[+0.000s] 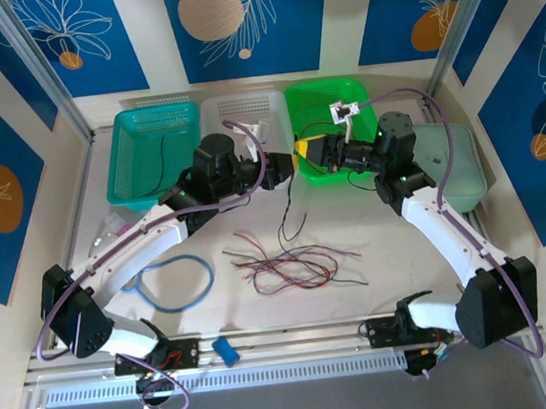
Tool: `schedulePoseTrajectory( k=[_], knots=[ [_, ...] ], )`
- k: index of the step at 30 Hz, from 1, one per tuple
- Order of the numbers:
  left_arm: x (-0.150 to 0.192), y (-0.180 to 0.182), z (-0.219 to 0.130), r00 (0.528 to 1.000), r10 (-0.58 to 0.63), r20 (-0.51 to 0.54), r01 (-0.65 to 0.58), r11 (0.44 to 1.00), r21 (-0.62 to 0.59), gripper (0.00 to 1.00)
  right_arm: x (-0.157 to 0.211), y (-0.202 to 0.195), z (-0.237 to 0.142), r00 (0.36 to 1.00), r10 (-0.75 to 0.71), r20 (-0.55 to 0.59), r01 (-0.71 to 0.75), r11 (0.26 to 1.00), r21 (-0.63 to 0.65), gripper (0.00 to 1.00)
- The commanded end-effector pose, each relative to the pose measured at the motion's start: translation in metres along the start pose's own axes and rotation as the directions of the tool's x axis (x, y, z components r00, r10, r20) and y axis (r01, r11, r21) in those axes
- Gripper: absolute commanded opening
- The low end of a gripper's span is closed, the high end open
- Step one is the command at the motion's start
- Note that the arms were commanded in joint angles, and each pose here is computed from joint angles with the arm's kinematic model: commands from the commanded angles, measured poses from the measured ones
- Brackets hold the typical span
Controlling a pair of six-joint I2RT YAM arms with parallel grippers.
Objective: Untangle the cables
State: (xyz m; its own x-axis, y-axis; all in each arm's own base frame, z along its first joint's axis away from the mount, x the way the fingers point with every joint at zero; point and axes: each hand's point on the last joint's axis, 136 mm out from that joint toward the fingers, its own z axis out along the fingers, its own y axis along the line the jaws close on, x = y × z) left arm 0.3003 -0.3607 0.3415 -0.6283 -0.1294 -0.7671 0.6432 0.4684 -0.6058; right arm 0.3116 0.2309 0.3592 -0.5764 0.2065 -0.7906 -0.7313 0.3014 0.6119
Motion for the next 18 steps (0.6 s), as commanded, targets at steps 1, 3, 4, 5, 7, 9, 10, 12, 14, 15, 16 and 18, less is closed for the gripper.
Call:
schedulePoseTrajectory(
  k=[1, 3, 4, 5, 7, 9, 10, 12, 14, 15, 16, 18],
  knots=[
    [-0.0191, -0.0183, -0.0064, 0.998, 0.046, 0.047, -0.049, 0.997, 0.054, 0.14, -0.0077, 0.0107, 0.0008, 1.0, -0.012, -0.005, 0.012, 0.999, -0.035, 0.0],
    [-0.0199, -0.0176, -0.0062, 0.998, 0.049, 0.05, -0.052, 0.997, 0.049, 0.1, -0.008, 0.0114, 0.001, 1.0, -0.01, -0.007, 0.01, 0.999, -0.039, 0.0],
    [-0.02, -0.0175, -0.0063, 0.997, 0.049, 0.051, -0.052, 0.998, 0.047, 0.07, -0.0078, 0.0109, 0.0011, 1.0, -0.009, -0.009, 0.008, 0.999, -0.04, 0.0],
    [-0.0198, -0.0166, -0.0063, 0.998, 0.048, 0.051, -0.05, 0.998, 0.042, 0.06, -0.0079, 0.0109, 0.0011, 1.0, -0.008, -0.009, 0.007, 0.999, -0.039, 0.0],
    [-0.021, -0.0156, -0.0077, 0.997, 0.048, 0.055, -0.05, 0.998, 0.034, 0.0, -0.0079, 0.0111, 0.0006, 1.0, -0.01, -0.01, 0.01, 0.999, -0.035, 0.0],
    [-0.0216, -0.0153, -0.0089, 0.997, 0.05, 0.061, -0.051, 0.998, 0.029, 0.0, -0.0085, 0.0115, -0.0002, 1.0, -0.011, -0.006, 0.011, 0.999, -0.032, 0.0],
    [-0.022, -0.0155, -0.0097, 0.997, 0.05, 0.064, -0.052, 0.998, 0.027, 0.0, -0.0083, 0.0119, -0.0004, 1.0, -0.012, -0.006, 0.011, 0.999, -0.033, 0.0],
    [-0.023, -0.0152, -0.0114, 0.996, 0.054, 0.07, -0.055, 0.998, 0.022, 0.0, -0.0086, 0.0118, -0.001, 1.0, -0.009, -0.004, 0.008, 1.0, -0.027, 0.0],
    [-0.0239, -0.0143, -0.0127, 0.996, 0.054, 0.077, -0.055, 0.998, 0.014, 0.0, -0.0094, 0.0083, -0.0019, 1.0, 0.002, 0.004, -0.001, 1.0, -0.01, 0.11],
    [-0.0245, -0.0139, -0.0135, 0.995, 0.055, 0.08, -0.056, 0.998, 0.012, 0.0, -0.0093, 0.0057, -0.0025, 1.0, 0.012, 0.007, -0.012, 1.0, -0.004, 0.16],
    [-0.0253, -0.0135, -0.0142, 0.995, 0.055, 0.083, -0.056, 0.998, 0.01, 0.0, -0.0099, 0.0054, -0.0034, 1.0, 0.013, 0.011, -0.013, 1.0, -0.006, 0.17],
    [-0.0259, -0.0137, -0.0148, 0.995, 0.055, 0.085, -0.056, 0.998, 0.009, 0.0, -0.0101, 0.0043, -0.004, 1.0, 0.024, 0.014, -0.024, 1.0, -0.009, 0.18]
  ],
)
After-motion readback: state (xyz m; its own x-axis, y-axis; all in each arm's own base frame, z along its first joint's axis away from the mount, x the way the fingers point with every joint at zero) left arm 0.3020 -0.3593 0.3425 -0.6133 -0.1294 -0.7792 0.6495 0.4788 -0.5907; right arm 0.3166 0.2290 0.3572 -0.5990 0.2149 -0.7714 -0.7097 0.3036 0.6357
